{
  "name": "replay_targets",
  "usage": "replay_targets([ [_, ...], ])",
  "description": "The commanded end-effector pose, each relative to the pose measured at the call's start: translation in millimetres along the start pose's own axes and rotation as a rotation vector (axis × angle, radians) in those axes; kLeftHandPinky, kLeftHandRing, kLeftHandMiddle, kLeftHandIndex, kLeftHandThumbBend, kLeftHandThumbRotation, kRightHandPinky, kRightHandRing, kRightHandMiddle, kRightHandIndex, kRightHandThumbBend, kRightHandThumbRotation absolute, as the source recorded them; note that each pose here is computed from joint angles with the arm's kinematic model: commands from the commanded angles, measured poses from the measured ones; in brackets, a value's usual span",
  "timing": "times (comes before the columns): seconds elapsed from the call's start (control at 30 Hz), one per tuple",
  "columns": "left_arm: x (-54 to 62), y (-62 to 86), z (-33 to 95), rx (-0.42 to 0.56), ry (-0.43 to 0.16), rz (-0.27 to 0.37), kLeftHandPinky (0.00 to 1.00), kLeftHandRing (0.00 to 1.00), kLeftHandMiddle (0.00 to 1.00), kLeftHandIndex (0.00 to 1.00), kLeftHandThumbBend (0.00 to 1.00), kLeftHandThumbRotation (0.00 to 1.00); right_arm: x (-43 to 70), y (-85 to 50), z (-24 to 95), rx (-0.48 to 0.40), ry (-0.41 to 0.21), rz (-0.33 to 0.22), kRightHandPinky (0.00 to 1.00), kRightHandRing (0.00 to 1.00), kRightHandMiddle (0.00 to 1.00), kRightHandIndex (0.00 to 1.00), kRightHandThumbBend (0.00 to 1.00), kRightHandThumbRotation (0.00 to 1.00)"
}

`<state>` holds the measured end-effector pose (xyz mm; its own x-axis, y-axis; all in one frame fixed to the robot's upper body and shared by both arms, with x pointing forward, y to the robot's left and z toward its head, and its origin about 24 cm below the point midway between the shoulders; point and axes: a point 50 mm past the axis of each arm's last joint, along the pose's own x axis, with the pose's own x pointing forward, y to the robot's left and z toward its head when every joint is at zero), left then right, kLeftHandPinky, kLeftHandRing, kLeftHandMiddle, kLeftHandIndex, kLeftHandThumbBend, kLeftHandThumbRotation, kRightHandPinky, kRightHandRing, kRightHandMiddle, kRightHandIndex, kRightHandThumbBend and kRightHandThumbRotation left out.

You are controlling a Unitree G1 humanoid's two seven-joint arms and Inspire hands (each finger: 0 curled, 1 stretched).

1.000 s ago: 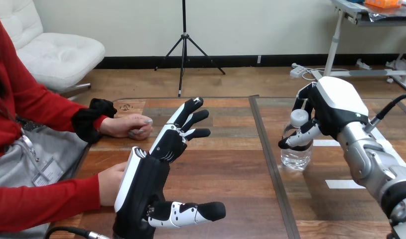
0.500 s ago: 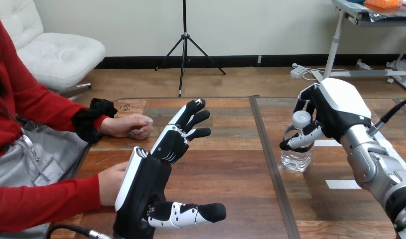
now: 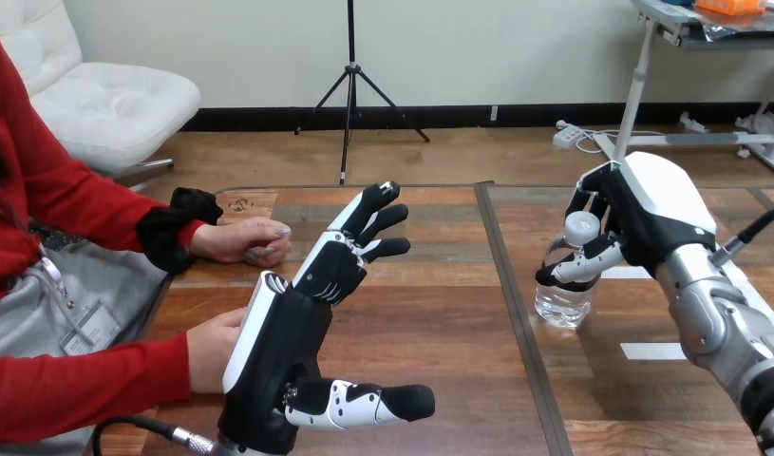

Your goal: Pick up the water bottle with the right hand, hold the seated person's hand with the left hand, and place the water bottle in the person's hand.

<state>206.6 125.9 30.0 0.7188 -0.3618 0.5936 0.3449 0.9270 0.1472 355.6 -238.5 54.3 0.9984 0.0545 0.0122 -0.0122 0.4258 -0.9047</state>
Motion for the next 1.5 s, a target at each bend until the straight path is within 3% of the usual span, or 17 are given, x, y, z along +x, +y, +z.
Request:
replay_targets([
  [0.0,17.2,6.3,3.7,0.004,-0.062,-0.009,0.8,0.9,0.93,0.92,1.0,0.45,12.5,-32.8,16.3,0.056,-0.096,-0.125,0.13,0.18,0.24,0.26,0.97,0.0],
  [0.7,16.5,9.6,4.0,0.009,-0.059,-0.019,0.8,0.9,0.94,0.92,1.0,0.44,8.5,-40.3,26.7,0.24,-0.197,-0.143,0.14,0.18,0.24,0.25,0.96,0.0],
  [1.47,16.6,14.6,4.2,0.03,-0.059,-0.032,0.79,0.9,0.94,0.93,1.0,0.46,0.4,-56.0,41.4,0.291,-0.323,-0.192,0.13,0.17,0.22,0.23,0.97,0.0],
])
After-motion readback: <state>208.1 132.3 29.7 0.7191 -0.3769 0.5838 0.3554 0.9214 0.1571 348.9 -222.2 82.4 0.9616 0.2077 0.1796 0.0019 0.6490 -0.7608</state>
